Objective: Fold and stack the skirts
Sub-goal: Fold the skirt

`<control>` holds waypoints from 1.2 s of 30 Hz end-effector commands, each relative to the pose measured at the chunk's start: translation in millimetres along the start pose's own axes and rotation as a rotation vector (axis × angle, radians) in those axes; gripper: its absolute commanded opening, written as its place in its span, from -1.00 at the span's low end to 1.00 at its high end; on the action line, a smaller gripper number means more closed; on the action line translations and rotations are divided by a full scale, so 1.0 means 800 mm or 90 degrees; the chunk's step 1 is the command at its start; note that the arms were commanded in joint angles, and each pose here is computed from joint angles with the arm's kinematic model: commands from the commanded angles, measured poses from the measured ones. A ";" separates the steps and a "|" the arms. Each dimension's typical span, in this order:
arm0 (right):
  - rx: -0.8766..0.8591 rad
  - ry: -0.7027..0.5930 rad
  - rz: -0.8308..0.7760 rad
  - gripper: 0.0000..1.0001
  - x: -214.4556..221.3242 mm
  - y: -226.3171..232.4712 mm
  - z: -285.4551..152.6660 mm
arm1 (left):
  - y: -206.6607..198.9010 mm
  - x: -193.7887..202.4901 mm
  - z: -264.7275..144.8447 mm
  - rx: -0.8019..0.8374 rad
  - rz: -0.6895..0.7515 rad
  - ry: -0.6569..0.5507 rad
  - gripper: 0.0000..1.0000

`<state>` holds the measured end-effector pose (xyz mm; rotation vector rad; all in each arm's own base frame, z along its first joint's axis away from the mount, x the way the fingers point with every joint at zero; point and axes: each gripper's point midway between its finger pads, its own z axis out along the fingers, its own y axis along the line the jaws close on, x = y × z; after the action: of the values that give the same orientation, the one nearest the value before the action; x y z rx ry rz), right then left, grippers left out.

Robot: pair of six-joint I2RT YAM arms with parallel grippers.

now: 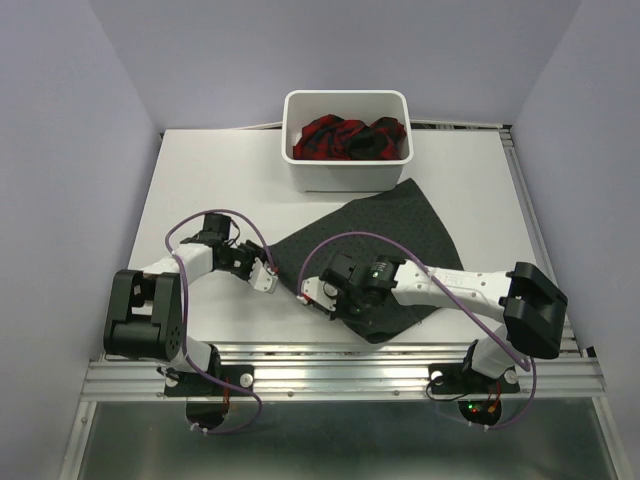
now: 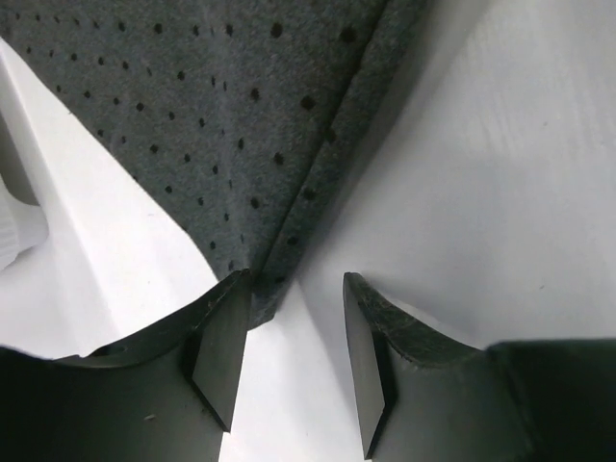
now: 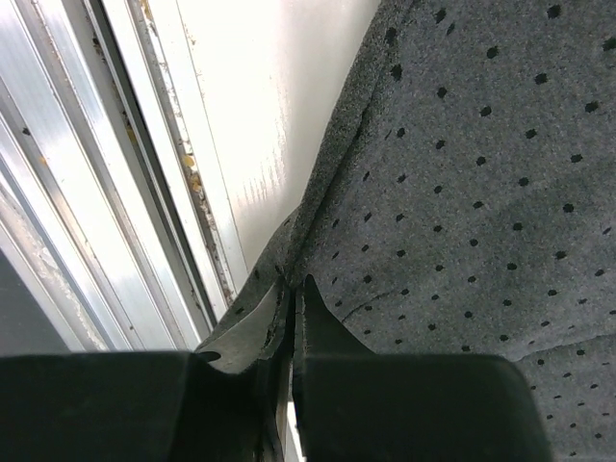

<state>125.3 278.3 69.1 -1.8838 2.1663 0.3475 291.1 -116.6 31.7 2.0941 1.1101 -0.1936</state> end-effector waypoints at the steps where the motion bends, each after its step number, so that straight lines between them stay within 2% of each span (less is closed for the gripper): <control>1: -0.002 -0.030 -0.011 -0.99 -0.019 -0.003 -0.016 | 0.038 -0.003 -0.003 -0.029 0.267 0.009 0.10; 5: -0.007 -0.032 -0.009 -0.99 -0.018 0.000 -0.017 | 0.038 0.003 0.002 -0.028 0.262 0.012 0.16; 10: -0.018 -0.037 -0.011 -0.99 -0.018 0.005 -0.021 | 0.034 0.014 0.015 -0.022 0.281 0.014 0.09; 14: -0.019 -0.044 -0.014 -0.99 -0.024 0.004 -0.023 | 0.039 0.014 0.016 -0.028 0.284 0.016 -0.55; 16: -0.030 -0.063 -0.022 -0.99 -0.034 0.007 -0.029 | 0.044 0.013 0.009 -0.032 0.276 0.026 -0.73; 19: -0.043 -0.113 -0.022 -0.99 -0.055 0.014 -0.045 | 0.060 0.008 -0.024 -0.060 0.211 0.030 -1.00; 22: -0.071 -0.165 -0.007 -0.99 -0.092 0.021 -0.070 | 0.046 -0.001 -0.065 -0.047 0.152 0.031 -1.00; 25: -0.120 -0.211 0.014 -0.99 -0.122 0.037 -0.091 | 0.056 -0.002 -0.121 -0.083 0.155 0.067 -1.00; 26: -0.138 -0.225 0.039 -0.99 -0.131 0.044 -0.099 | 0.043 -0.011 -0.130 -0.068 0.133 0.058 -1.00; 30: -0.221 -0.308 0.064 -0.99 -0.175 0.070 -0.144 | 0.066 -0.045 -0.195 -0.114 0.140 0.080 -1.00; 32: -0.233 -0.325 0.068 -0.99 -0.180 0.075 -0.155 | 0.066 -0.053 -0.211 -0.124 0.132 0.088 -1.00; 35: -0.226 -0.328 0.077 -0.99 -0.168 0.077 -0.161 | 0.089 -0.069 -0.233 -0.186 0.172 0.112 -1.00; 36: -0.210 -0.323 0.089 -0.99 -0.161 0.074 -0.159 | 0.098 -0.075 -0.233 -0.215 0.176 0.095 -1.00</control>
<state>89.5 366.3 202.3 -1.6406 2.0174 1.0403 282.4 -35.1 201.1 1.8349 1.2528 0.1226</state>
